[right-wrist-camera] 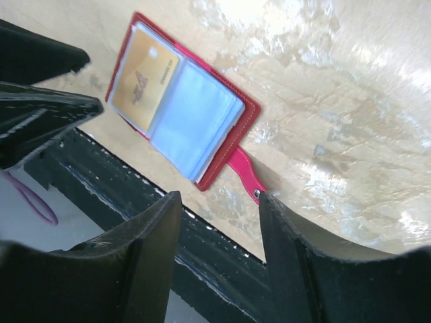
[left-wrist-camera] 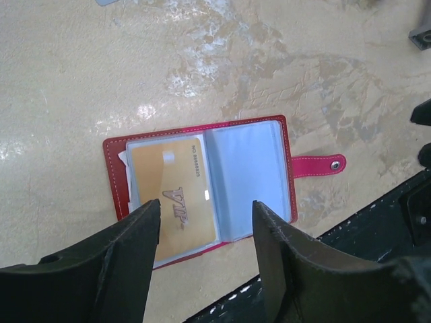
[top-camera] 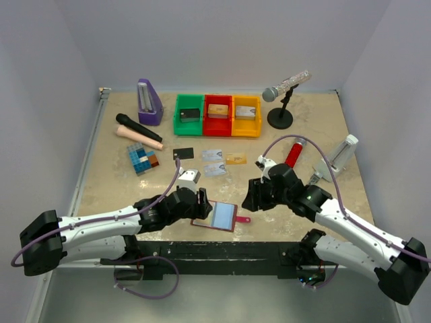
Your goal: Take the credit cards out of the card holder
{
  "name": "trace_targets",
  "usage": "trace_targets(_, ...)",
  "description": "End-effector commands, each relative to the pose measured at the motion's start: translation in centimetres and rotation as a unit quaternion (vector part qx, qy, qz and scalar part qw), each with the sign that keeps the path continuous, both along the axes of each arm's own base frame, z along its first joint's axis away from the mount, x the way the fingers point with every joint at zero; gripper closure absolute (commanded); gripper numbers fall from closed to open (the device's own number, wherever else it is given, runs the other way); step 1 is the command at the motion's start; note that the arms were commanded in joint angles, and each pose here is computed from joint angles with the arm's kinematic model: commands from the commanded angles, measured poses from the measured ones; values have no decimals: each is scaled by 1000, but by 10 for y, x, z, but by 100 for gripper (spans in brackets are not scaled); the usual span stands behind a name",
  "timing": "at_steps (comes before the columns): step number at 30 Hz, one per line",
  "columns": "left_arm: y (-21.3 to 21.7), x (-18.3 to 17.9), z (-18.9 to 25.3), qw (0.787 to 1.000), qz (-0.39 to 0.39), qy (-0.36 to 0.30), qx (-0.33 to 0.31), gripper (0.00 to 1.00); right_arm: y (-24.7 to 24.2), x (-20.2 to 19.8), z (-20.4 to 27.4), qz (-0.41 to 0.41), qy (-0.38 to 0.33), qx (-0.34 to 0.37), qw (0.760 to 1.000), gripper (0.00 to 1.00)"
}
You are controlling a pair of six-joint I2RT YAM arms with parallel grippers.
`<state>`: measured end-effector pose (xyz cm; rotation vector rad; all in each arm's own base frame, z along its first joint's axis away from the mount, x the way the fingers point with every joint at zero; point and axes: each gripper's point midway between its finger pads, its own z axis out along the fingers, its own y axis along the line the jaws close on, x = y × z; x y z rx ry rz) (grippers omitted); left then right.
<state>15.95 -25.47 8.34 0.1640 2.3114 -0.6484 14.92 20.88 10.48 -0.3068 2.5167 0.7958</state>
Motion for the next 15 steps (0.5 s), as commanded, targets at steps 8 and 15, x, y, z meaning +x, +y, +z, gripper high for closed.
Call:
trace_targets(8,6,17,12,993,27,-21,-110,69,68,7,38,36,10,194,980,54)
trace_targets(15,5,23,1,995,27,-14,-95,100,104,13,12,40,77,235,968,60)
